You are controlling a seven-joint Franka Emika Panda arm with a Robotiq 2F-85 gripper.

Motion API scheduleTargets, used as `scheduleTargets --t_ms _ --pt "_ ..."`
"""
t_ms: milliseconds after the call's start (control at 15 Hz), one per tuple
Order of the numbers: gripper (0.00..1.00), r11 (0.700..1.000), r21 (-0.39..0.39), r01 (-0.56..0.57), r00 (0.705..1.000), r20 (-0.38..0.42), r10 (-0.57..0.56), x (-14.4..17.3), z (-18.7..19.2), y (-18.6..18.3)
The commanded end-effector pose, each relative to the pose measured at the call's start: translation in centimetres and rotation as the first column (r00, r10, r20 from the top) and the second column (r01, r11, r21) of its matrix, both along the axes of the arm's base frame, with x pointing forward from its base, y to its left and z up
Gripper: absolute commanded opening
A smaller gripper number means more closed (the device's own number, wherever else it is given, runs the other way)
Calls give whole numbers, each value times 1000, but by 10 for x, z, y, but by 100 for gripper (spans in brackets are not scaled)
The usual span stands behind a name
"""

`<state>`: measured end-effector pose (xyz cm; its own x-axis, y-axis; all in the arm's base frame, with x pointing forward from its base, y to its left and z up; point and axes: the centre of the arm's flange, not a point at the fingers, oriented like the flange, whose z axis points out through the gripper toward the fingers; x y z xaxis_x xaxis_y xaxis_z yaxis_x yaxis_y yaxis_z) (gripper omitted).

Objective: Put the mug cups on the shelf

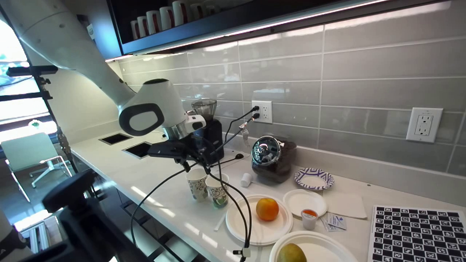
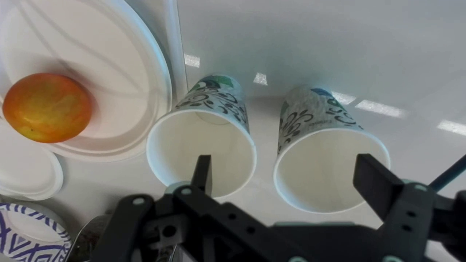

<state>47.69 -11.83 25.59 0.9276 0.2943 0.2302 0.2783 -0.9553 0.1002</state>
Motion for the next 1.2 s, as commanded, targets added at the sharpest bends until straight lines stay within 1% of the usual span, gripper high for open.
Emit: scheduleTargets --t_ms 0,533,733,800,933,1133 --pt "100 999 33 16 999 32 -17 15 -17 -10" --pt "100 992 93 83 994 68 -90 27 -33 -16" --pt "100 990 104 92 993 65 -100 32 -39 -17" --pt "98 990 106 97 993 60 -104 33 -41 -17" --pt "75 989 111 99 993 47 -104 34 -45 -18" --pt "51 988 117 97 994 32 -101 37 -52 -19"
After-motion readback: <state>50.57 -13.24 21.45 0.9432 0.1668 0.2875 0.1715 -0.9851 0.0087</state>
